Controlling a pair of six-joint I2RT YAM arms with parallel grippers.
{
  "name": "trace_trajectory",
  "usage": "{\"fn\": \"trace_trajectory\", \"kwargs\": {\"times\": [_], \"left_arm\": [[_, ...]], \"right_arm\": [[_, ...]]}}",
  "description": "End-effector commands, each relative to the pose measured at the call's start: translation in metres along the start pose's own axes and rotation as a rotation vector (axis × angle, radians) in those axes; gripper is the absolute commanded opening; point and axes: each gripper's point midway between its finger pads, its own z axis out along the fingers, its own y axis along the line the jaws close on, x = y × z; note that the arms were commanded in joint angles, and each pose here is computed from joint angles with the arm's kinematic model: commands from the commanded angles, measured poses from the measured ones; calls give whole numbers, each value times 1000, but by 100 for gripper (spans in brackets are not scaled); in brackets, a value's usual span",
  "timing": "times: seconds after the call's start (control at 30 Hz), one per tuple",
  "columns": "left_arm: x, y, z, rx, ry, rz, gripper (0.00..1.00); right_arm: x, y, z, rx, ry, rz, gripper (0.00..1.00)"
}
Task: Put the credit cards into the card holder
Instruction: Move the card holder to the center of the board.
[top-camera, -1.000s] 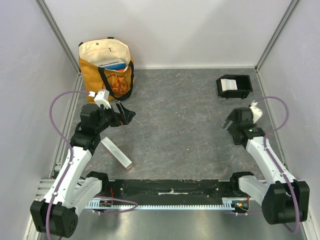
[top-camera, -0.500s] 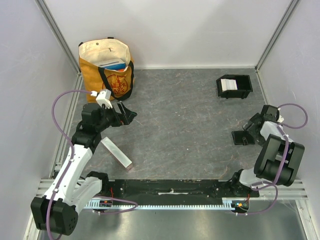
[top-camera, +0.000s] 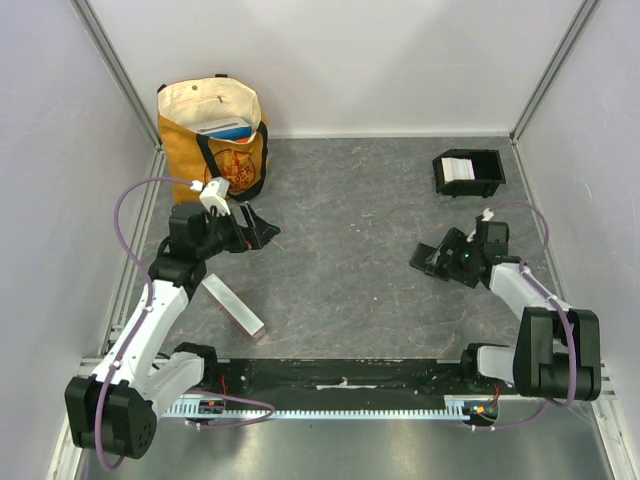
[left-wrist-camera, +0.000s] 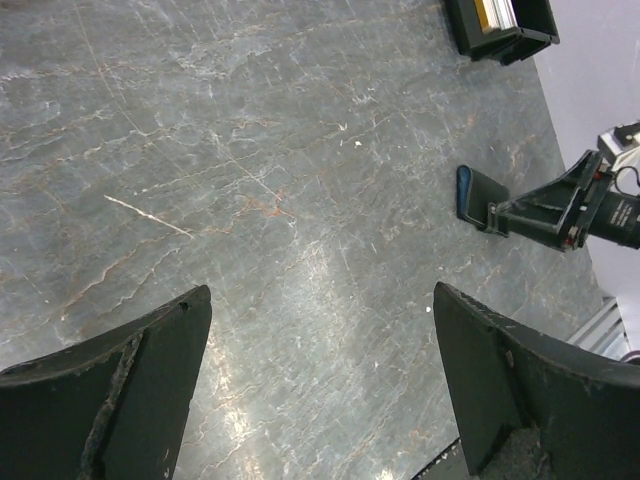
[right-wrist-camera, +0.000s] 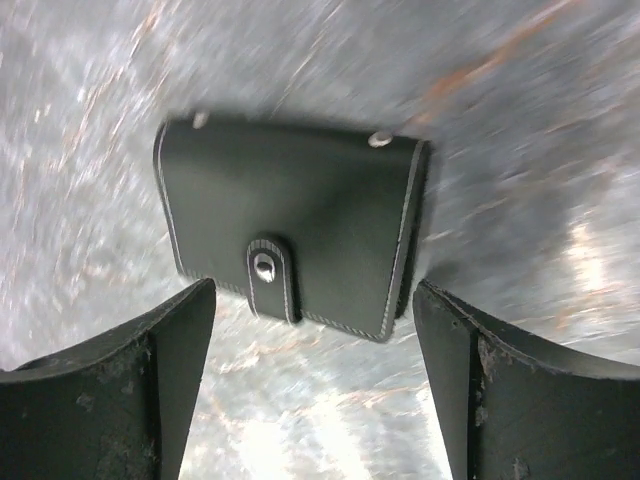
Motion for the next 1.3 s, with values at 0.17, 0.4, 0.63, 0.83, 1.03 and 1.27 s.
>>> {"fn": "trace_trajectory", "kwargs": {"times": [0.17,0.4,0.63,0.83,1.03,1.27], "left_arm": [[8,-21,1,116,54,-54,93],[-2,-74,-32,247,70,-16,90],[15,-56,-27,209,12,-13,92],[19,-71,2,217,88,70,90],[23,-74,32,197,145,108,89],[29,-83,55,222,181,116,88]], "right_arm": [[18,27,-8,26,16,-79,90],[-25,14,-42,229,-61,-103,98],[-46,17,-15,207,-73,-130,97],[-16,33,7,95,29,-60,88],[6,48,10,-10,82,-84,83],[18,71,33,-92,145,-234,68]]}}
